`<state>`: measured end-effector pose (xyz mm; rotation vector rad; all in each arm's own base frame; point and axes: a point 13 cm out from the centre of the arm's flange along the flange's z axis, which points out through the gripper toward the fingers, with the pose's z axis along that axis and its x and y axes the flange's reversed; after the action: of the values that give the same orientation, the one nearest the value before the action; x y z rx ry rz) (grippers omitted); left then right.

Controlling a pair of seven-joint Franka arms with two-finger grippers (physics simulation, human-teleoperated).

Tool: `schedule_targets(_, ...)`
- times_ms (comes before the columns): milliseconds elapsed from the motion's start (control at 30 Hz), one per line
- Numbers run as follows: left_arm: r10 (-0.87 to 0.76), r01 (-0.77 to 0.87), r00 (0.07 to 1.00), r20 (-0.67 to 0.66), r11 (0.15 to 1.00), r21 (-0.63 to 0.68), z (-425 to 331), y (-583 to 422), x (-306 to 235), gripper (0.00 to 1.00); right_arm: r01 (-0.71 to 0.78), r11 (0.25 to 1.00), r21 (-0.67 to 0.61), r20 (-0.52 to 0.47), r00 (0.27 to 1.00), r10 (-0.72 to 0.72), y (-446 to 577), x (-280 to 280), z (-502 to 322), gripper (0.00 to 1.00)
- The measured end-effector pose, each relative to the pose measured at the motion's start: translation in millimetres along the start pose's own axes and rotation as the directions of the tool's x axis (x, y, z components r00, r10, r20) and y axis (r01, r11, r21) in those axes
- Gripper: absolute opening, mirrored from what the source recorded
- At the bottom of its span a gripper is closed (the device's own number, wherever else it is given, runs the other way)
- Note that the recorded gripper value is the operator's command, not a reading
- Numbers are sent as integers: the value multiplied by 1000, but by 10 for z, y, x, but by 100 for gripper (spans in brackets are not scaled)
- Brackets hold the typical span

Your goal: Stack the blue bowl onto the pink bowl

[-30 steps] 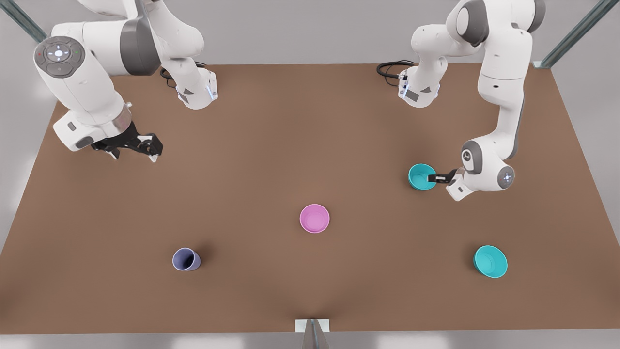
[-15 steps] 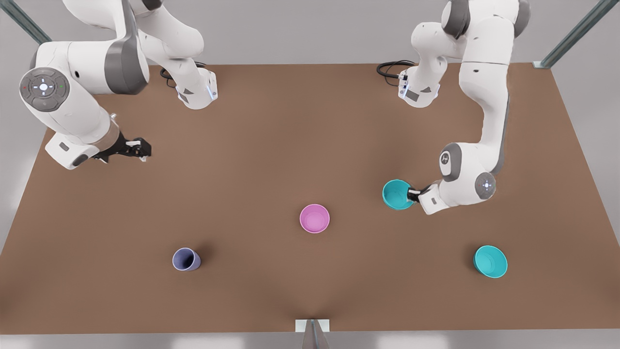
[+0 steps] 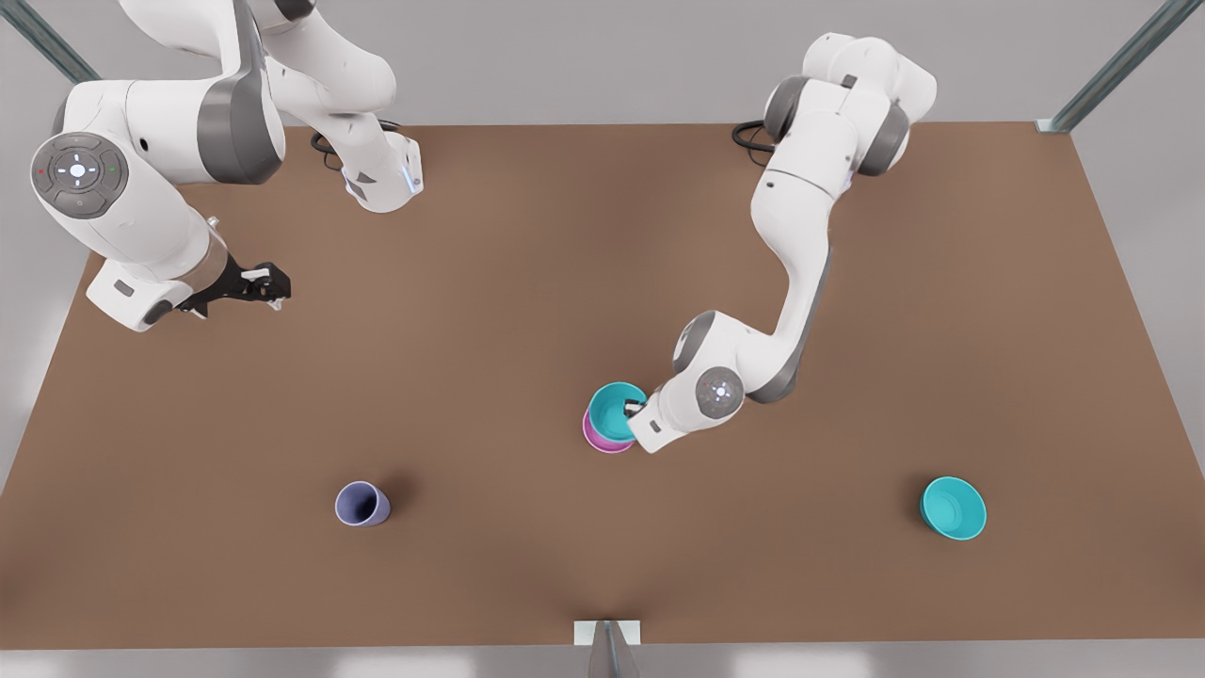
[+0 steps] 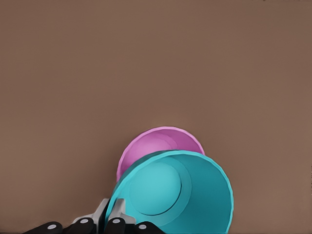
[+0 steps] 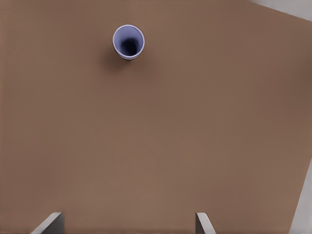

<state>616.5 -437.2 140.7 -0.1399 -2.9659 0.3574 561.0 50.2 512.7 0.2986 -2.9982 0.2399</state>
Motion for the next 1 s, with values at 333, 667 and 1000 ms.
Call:
schedule_targets(333,-245,245,969,-27,969,6,173,-34,40,21,30,1000,-3,0,1000,-30,3,-18,3,100)
schedule_targets(667,-372,372,928,-20,927,39,-49,-44,-18,100,47,999,-4,0,999,-47,5,-18,6,100)
schedule_targets(1000,-386,411,909,155,893,-186,-4112,2232,1143,100,58,998,-4,0,998,-58,6,-18,6,100)
